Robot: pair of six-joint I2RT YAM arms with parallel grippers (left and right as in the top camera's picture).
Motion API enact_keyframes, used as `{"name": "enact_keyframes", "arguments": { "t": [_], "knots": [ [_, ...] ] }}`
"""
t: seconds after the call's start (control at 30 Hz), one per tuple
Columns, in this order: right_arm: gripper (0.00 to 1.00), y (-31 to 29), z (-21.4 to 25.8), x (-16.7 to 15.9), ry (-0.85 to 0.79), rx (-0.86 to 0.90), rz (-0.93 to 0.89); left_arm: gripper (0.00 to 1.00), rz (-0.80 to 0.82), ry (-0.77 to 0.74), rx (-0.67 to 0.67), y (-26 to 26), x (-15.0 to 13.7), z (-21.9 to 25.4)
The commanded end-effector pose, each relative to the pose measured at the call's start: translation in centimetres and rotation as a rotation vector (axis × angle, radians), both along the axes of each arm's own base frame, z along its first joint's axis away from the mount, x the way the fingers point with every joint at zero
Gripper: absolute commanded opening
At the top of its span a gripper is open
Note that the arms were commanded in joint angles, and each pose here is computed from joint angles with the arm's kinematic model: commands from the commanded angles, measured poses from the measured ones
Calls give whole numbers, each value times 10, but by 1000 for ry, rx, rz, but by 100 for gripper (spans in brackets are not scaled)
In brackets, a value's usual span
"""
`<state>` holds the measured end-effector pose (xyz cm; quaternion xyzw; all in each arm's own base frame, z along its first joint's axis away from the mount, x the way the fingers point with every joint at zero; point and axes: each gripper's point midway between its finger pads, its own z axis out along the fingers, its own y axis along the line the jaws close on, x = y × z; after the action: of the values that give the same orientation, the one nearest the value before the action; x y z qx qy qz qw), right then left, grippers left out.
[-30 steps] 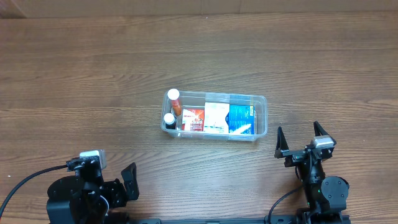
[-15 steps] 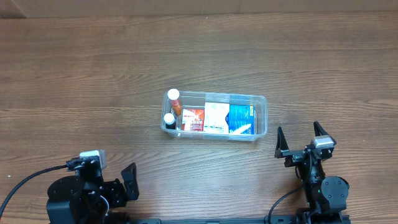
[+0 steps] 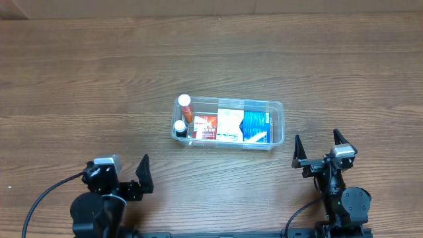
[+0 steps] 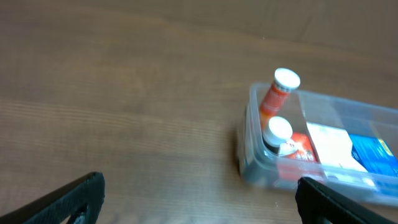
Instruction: Pack container
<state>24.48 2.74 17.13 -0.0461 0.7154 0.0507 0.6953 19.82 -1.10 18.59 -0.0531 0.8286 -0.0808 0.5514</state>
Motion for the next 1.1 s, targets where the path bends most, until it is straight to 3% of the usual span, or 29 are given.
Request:
{"name": "enact_keyframes", "arguments": {
  "t": [0.0, 0.17, 0.27, 0.43, 0.53, 1.07],
  "knots": [
    [100, 1, 0, 0, -9, -4, 4, 100, -22, -211, 118, 3, 21, 14],
    [100, 1, 0, 0, -9, -4, 4, 100, -25, -505, 266, 4, 37, 44],
    [100, 1, 0, 0, -9, -4, 4, 100, -1, -573, 295, 8, 41, 44],
    [100, 1, 0, 0, -9, -4, 4, 100, 118, -437, 174, 27, 48, 1],
    [100, 1, 0, 0, -9, -4, 4, 100, 102, -313, 142, 25, 47, -30],
    [100, 1, 0, 0, -9, -4, 4, 100, 84, -315, 131, 21, 48, -30]
  ]
}}
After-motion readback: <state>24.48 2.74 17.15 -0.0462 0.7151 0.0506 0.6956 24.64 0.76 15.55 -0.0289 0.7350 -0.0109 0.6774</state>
